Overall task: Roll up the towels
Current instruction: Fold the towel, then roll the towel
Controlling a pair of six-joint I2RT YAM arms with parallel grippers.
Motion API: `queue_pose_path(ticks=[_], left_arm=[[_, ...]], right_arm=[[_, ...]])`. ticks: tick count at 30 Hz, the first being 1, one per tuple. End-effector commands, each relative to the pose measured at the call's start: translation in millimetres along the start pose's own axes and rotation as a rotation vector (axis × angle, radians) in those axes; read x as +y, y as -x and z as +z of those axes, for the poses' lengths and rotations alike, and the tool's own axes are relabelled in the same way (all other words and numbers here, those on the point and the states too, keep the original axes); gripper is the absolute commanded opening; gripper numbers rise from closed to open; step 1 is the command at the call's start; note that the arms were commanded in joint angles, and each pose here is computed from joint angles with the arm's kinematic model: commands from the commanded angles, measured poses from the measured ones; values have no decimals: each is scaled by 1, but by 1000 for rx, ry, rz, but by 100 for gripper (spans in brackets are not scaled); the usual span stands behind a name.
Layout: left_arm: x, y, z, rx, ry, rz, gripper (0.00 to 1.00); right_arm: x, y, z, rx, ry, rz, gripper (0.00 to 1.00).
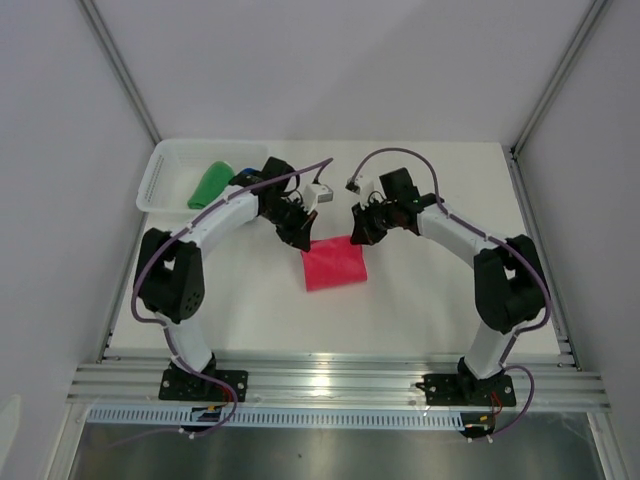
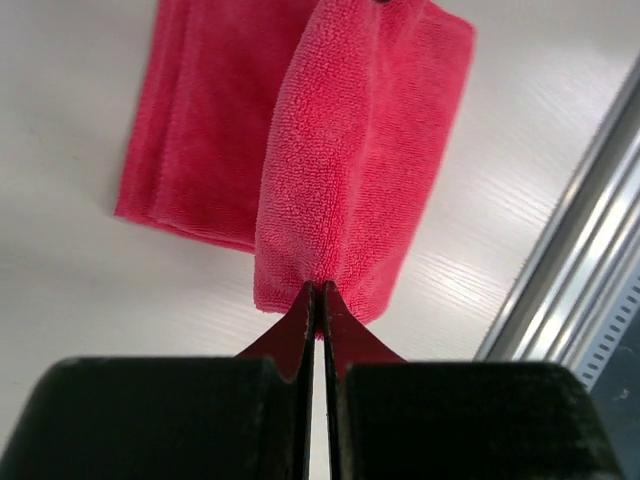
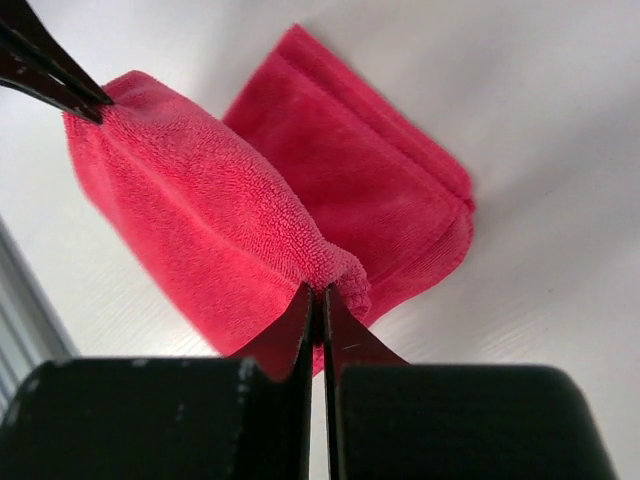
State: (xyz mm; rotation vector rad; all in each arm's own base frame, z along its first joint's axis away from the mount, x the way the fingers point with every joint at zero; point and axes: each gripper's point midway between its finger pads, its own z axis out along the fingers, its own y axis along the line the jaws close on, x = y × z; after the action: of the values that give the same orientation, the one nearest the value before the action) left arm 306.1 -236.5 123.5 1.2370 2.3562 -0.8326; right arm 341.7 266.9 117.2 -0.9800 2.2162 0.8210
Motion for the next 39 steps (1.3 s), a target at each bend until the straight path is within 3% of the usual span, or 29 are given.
queue_pose_path(ticks=[1, 16, 17, 18, 21, 26, 28, 32, 36, 37, 39], left_arm=[[36, 7, 4, 2, 117, -30, 1], [86, 18, 30, -7, 236, -33, 3], [87, 19, 31, -6, 236, -31, 8], [89, 18, 34, 0, 235, -36, 23], [91, 17, 36, 11, 234, -35, 40], [77, 36, 8, -58, 245, -27, 46], [63, 63, -22, -145, 255, 18, 47], [16, 72, -44, -217, 180, 149, 48], [-6, 35, -17, -76, 175, 349, 51], [-18, 11, 3, -7, 138, 381, 51], [-31, 13, 13, -6, 141, 523, 53]], right_arm=[[-26, 14, 10, -11, -67, -10, 0], [-77, 7, 46, 0, -221, 84, 1], [-79, 5, 47, 4, -231, 95, 4], [-84, 2, 49, 10, -249, 99, 24], [-92, 5, 45, 11, -301, 96, 51], [-96, 35, 11, -67, -385, 64, 55], [-86, 46, -10, -107, -401, 39, 56], [-55, 36, -24, -123, -311, 103, 56], [-14, 14, -18, -131, -142, 181, 54], [-8, 13, -19, -152, -119, 171, 54], [5, 11, -25, -216, -87, 100, 54]])
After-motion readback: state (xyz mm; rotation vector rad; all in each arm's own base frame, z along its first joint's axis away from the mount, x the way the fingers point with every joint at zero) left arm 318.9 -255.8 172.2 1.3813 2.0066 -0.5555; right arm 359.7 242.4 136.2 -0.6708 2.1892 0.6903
